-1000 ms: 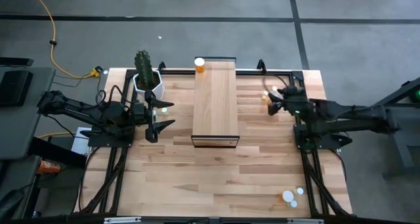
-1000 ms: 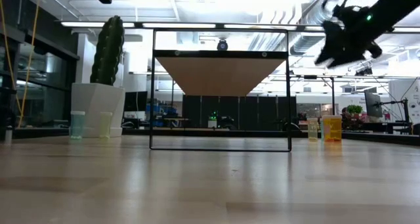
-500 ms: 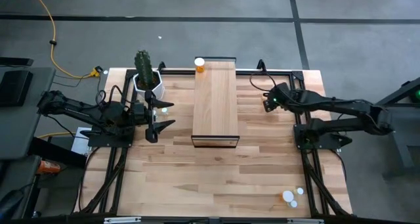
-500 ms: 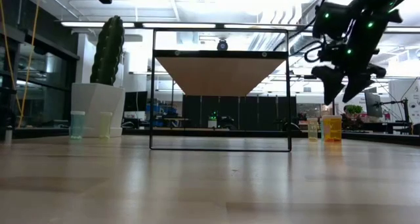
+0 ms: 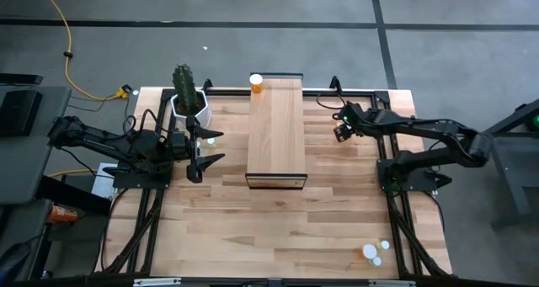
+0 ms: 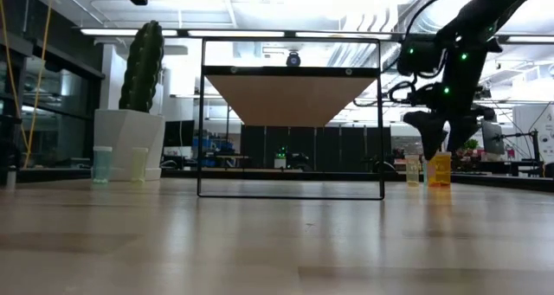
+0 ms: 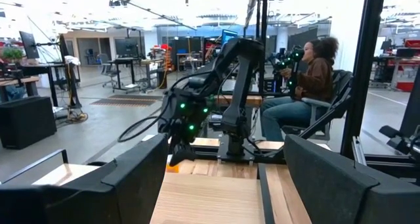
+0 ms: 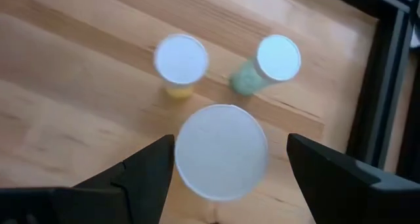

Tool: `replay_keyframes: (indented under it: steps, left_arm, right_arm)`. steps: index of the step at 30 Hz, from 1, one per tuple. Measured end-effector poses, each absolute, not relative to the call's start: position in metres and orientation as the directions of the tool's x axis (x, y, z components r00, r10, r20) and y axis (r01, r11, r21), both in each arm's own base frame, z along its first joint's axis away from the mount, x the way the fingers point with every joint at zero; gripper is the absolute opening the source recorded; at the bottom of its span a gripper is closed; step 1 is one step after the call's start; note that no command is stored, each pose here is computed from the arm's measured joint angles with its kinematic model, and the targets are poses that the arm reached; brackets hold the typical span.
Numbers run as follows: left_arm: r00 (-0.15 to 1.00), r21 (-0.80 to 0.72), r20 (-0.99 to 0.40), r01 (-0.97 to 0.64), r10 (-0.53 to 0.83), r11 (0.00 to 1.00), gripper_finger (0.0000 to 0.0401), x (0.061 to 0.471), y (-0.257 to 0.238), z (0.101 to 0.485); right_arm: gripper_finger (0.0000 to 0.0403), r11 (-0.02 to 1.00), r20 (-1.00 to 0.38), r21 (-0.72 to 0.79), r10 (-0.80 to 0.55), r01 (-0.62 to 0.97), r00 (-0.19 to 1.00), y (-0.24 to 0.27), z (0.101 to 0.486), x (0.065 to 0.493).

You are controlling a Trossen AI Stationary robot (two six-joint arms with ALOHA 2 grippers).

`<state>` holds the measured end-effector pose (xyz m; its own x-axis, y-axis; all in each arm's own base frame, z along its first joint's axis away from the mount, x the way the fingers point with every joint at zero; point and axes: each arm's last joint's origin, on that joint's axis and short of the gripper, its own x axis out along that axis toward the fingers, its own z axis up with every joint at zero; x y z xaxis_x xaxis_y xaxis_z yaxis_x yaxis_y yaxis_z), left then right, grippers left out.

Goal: Pick and place medicine bottles onto shelf by color
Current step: Put the top orange pill bottle on the shelf aligned with the other orange pill bottle

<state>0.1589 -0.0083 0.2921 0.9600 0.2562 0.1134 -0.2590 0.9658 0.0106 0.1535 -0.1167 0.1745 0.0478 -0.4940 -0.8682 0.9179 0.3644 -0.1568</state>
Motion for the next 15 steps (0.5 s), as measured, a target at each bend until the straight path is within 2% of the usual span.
replay_keyframes:
  steps: [9, 15]
  left_arm:
    - [0.96, 0.011, 0.113, -0.259, 0.256, 0.966, 0.0294, 0.1589, -0.0083, 0.2921]
    - [0.96, 0.011, 0.113, -0.259, 0.256, 0.966, 0.0294, 0.1589, -0.0083, 0.2921]
  right_arm:
    - [0.0282, 0.388, -0.876, -0.164, -0.481, 0.907, 0.048, -0.1253, 0.1653, 0.1586]
    - [0.0251, 0.39, -0.878, -0.162, -0.477, 0.906, 0.048, -0.125, 0.1651, 0.1586]
